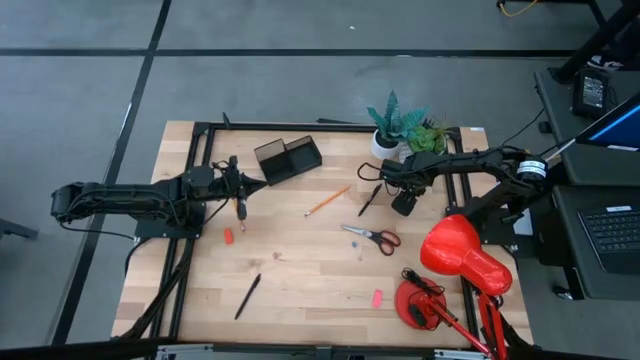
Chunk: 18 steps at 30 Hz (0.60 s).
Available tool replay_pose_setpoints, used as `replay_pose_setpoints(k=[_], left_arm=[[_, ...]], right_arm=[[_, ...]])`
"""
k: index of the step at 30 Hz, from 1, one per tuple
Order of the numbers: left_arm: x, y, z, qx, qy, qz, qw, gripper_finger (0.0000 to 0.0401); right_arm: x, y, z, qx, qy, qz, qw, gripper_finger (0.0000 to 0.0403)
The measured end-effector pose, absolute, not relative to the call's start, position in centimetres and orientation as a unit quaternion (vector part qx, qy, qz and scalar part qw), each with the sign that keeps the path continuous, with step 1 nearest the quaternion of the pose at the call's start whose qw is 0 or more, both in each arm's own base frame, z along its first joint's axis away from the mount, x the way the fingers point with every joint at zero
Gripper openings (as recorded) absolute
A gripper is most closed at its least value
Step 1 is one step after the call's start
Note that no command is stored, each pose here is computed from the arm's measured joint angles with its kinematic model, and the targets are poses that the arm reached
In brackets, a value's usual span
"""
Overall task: Pick and place office supplies into organizer
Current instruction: Put the sticky note into the desk organizer
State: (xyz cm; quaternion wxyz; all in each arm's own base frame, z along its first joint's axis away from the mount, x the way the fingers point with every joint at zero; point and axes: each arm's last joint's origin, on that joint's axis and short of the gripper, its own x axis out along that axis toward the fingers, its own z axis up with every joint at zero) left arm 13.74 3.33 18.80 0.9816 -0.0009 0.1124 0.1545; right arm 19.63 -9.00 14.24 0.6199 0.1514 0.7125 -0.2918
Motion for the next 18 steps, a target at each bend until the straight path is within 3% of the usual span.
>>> replay_pose_setpoints(k=[9, 18], left_arm=[[13.7, 3.3, 18.8, -0.001, 0.112, 0.155, 0.982, 0.0004], [13.7, 3.3, 18.8, -0.001, 0.113, 0.154, 0.982, 0.0004]], right_arm=[[19.6, -9.0, 14.2, 0.151, 0.713, -0.292, 0.620, 0.0152], [19.8, -9.1, 13.2, 0.147, 0.731, -0.291, 0.600, 0.0155]])
